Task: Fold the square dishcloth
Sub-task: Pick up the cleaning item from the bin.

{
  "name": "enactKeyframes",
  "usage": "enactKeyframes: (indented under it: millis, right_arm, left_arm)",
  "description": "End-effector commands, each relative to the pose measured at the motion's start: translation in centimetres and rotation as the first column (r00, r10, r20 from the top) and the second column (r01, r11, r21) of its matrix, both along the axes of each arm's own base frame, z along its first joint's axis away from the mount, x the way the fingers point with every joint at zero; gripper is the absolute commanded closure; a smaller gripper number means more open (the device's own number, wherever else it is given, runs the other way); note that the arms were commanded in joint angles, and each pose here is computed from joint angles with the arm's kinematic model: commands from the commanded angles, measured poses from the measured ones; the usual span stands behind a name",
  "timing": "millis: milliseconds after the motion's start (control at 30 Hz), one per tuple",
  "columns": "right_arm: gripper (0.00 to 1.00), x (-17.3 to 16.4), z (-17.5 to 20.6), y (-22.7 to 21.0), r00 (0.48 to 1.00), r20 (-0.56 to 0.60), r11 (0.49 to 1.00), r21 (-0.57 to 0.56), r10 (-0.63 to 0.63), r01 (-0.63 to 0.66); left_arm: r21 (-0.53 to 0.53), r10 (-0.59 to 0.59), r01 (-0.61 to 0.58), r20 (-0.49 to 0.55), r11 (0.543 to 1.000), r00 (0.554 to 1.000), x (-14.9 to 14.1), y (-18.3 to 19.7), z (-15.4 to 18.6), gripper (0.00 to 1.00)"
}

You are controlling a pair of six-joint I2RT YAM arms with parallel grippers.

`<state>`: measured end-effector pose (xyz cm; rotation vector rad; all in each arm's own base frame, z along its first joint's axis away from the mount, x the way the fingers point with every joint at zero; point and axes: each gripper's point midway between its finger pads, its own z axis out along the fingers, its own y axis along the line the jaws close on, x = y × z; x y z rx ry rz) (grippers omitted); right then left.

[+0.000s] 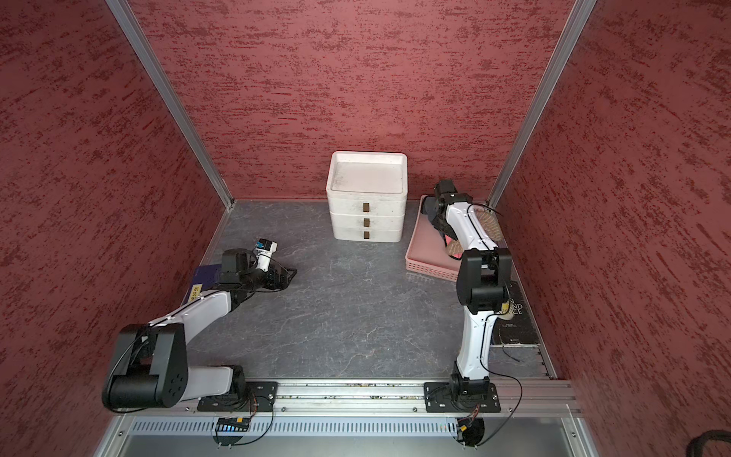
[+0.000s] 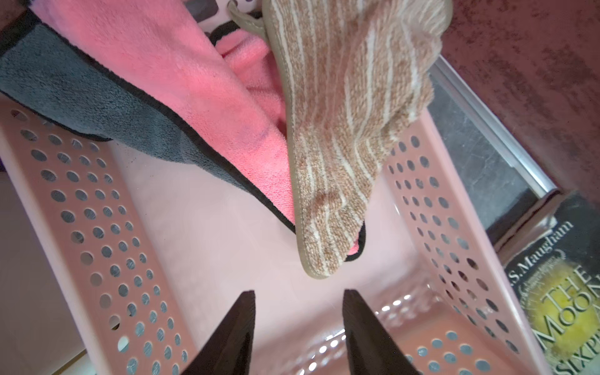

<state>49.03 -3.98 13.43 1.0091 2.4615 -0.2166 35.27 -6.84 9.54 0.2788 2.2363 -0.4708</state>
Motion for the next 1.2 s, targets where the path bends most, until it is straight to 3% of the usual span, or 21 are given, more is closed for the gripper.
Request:
enactKeyframes:
  millis: [0,133,267,533,733,1167]
  right_arm:
    - [0.51,1.1,-0.6,1.3,0.997,0.058,0.996,0.075,-0.051,0.046]
    - [0.49,1.8,-1.2,3.5,0.995,0.096,1.000,0.027,0.001,-0.004]
    - [0.44,1.5,-4.3,1.8,0.998,0.011,0.998,0.009,-0.055,0.054]
    - [0.44,0.9,-4.4,-1.3,0.986,-0.016,0.984,-0.068,-0.166,0.165]
    - [0.46,2.9,-5.3,-0.8,0.993,-0.010,0.993,-0.029,-0.119,0.119]
    - [0.46,6.0,-9.3,-1.9,0.985,-0.063,0.987,-0.025,-0.161,0.160]
  left_arm:
    - [0.005,-0.020,0.020,0.020,1.000,1.000,0.4,-0.2,0.6,0.00]
    - [0.009,-0.024,0.024,0.020,1.000,1.000,0.5,-0.3,0.5,0.00]
    - [0.015,-0.016,0.016,0.007,1.000,1.000,0.6,-0.1,0.2,0.00]
    - [0.026,-0.011,0.011,0.010,1.000,1.000,0.7,0.1,0.0,0.00]
    - [0.023,-0.015,0.015,0.010,1.000,1.000,0.6,0.0,0.0,0.00]
    - [0.014,-0.048,0.048,0.001,0.999,0.999,0.3,-0.5,-0.2,0.00]
